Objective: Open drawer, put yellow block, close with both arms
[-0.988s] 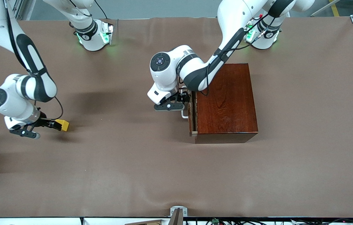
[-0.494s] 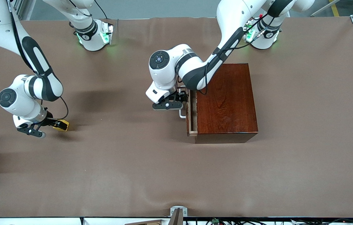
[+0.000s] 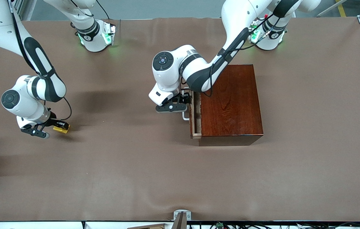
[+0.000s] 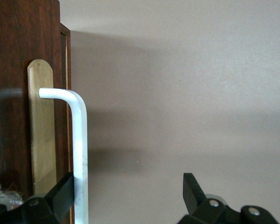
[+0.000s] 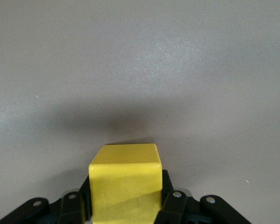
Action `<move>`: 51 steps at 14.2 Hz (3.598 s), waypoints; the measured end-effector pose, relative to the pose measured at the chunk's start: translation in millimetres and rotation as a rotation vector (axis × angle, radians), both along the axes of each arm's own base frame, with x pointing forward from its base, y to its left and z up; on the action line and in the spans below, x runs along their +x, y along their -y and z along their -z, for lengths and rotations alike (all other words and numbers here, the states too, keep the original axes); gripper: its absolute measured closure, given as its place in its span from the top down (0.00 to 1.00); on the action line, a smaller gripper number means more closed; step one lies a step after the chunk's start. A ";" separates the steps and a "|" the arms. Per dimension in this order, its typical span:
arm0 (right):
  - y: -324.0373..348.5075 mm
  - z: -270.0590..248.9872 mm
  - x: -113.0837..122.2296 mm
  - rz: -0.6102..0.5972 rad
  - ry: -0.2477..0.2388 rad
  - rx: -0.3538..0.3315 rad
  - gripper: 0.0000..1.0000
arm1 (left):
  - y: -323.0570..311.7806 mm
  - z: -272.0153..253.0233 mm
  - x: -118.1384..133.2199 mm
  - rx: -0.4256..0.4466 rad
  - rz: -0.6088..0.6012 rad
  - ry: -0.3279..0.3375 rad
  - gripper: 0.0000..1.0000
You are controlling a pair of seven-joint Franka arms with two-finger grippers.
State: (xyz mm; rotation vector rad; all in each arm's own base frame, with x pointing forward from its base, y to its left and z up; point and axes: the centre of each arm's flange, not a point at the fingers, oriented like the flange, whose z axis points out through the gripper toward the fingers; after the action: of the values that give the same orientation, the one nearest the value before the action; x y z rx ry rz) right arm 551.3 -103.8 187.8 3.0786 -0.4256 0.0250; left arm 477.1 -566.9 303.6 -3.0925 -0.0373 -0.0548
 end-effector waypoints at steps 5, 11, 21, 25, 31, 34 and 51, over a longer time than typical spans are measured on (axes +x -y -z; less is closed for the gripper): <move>1.6 -0.3 0.1 -0.072 -0.002 -0.002 0.56 | 0.0 2.3 0.5 0.001 0.058 -0.002 1.00; 5.3 -6.7 2.0 -0.138 0.008 -0.007 0.56 | 2.3 3.2 -1.3 -0.006 0.092 0.003 1.00; 21.3 -10.7 1.7 -0.207 0.013 -0.016 0.56 | 23.7 -0.3 -8.3 -0.131 0.099 0.037 1.00; 26.4 -15.0 3.9 -0.214 0.022 -0.020 0.56 | 28.2 -2.0 -12.2 -0.146 0.101 0.033 1.00; 41.3 -31.2 9.6 -0.271 0.051 -0.036 0.56 | 34.3 -5.4 -14.2 -0.184 0.104 0.043 1.00; 48.9 -39.9 12.3 -0.297 0.066 -0.045 0.56 | 35.7 -7.1 -12.8 -0.214 0.089 0.039 1.00; 52.2 -152.3 50.7 -0.523 -0.014 -0.019 0.56 | -181.6 -290.7 45.9 -0.089 -0.193 -0.039 1.00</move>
State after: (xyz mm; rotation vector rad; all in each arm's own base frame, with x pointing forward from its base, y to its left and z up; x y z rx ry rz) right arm 602.0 -155.9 340.1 3.0682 0.3840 0.0197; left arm 523.1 -385.3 594.3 -3.1593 -0.3451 0.0149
